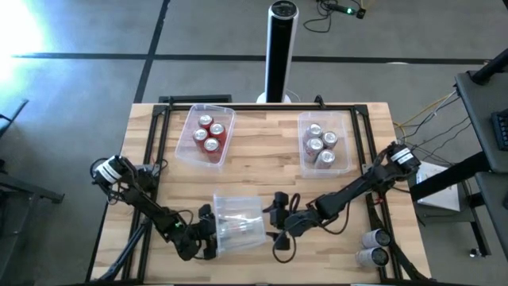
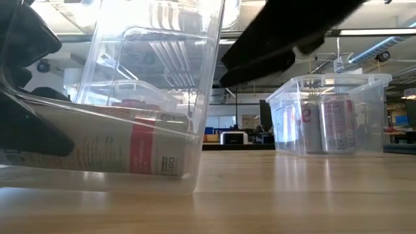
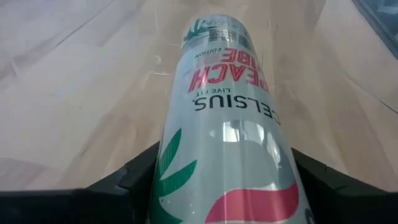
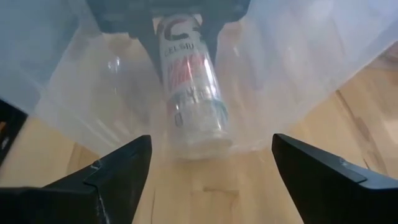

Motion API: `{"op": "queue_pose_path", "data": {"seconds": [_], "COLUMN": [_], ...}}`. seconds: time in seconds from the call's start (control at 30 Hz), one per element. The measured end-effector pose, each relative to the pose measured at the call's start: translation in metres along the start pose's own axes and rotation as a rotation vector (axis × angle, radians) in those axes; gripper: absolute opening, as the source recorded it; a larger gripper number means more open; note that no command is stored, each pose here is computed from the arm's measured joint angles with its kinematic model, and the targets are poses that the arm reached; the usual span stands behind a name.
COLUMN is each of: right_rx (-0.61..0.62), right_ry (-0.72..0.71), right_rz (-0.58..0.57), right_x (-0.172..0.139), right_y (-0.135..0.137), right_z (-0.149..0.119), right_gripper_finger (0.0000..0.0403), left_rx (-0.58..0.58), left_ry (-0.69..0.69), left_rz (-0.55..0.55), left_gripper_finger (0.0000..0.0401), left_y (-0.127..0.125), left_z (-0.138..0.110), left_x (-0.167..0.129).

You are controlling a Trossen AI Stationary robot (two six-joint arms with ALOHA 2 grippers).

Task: Sort soda cans
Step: Adjust the middle transparent bin on the table

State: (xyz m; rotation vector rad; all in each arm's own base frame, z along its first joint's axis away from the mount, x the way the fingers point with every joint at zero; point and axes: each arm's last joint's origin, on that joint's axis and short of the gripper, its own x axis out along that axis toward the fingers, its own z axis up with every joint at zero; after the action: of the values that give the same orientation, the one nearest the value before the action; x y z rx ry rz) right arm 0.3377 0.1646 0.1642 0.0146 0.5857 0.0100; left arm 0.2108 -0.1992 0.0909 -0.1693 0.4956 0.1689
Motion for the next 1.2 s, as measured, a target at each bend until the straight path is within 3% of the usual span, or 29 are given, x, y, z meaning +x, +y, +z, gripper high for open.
{"op": "queue_pose_path", "data": {"seconds": [0.2, 0.43, 0.7, 0.83, 1.07, 1.2], "right_rx": [-0.044, -0.121, -0.238, -0.238, -0.181, -0.133], "right_ry": [0.145, 0.391, 0.169, 0.163, 0.288, 0.284], "right_rz": [-0.035, -0.138, -0.171, -0.153, -0.078, -0.053], "right_x": [-0.020, -0.068, -0.105, -0.096, -0.065, -0.053], "right_y": [0.011, 0.024, 0.038, 0.039, 0.039, 0.038], "right_z": [0.023, 0.070, 0.135, 0.128, 0.074, 0.055], "right_gripper_finger": [0.0330, 0.0333, 0.0328, 0.0322, 0.0323, 0.0326], "left_rx": [0.027, 0.153, 0.264, 0.299, 0.338, 0.348], "left_ry": [0.047, 0.209, 0.333, 0.344, 0.330, 0.321], "left_rz": [-0.005, 0.041, 0.097, 0.119, 0.132, 0.160], "left_gripper_finger": [0.0229, 0.0229, 0.0229, 0.0229, 0.0229, 0.0229], "left_y": [-0.007, -0.024, -0.039, -0.046, -0.055, -0.057], "left_z": [0.008, 0.042, 0.075, 0.094, 0.119, 0.134], "left_x": [-0.001, -0.014, -0.027, -0.033, -0.042, -0.047]}}
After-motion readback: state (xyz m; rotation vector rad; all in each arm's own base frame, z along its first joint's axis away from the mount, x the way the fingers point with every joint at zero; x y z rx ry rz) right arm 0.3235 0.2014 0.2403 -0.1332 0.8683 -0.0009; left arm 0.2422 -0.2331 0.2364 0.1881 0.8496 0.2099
